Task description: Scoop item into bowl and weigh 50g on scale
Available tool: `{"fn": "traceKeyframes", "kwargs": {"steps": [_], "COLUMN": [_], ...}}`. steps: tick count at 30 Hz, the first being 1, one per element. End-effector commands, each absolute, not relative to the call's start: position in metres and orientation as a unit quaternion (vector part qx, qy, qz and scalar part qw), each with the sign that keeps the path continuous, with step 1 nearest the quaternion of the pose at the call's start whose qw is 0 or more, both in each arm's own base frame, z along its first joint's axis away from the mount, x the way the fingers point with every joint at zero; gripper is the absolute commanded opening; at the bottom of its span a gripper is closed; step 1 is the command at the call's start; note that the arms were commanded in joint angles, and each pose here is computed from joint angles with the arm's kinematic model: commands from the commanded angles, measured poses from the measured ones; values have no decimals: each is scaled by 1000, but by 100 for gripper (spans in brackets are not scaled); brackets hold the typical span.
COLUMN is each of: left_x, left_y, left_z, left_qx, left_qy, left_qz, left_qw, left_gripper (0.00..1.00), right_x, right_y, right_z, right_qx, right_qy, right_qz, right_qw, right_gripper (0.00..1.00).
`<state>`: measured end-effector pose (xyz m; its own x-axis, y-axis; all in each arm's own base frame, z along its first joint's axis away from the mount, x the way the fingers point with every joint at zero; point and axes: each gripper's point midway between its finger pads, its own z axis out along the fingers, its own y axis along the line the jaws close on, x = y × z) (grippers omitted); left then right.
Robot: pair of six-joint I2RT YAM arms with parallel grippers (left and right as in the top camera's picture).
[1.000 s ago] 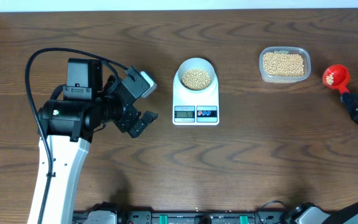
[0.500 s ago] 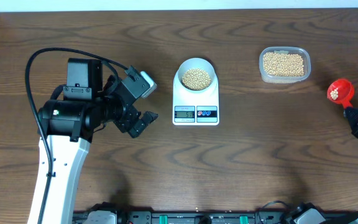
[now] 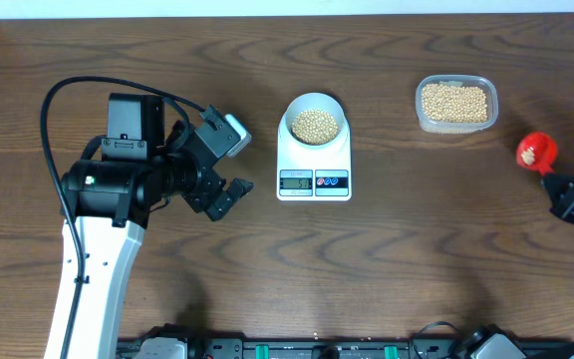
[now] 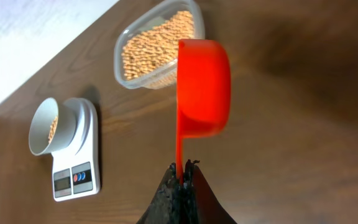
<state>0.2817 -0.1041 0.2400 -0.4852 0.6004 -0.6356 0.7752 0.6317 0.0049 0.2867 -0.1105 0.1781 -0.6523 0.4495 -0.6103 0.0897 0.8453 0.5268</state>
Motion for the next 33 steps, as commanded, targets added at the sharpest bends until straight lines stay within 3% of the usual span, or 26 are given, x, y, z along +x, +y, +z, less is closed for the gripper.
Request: {"fn": "traceKeyframes", "kwargs": {"steps": [1,14,27,33], "left_x": [282,282,282,282], "left_y": [-105,-105,-105,-105], "left_z": [249,249,249,249], "left_qx": [409,409,409,409], "left_qy": [843,843,843,843], "left_qz": [-145,-145,-145,-145], "left_qw": [318,318,318,318], "left_gripper": [98,98,98,98], "right_x": [301,349,406,421], "right_y": [-89,-57,-53,-48], "right_z": [189,209,161,154], "right_qx": [93,-21,-35,-85], "right_qy": [879,867,876,878], "right_qz": [234,186,164,95], "right_qw": [405,462,452,461], "right_gripper": [1,1,1,1]}}
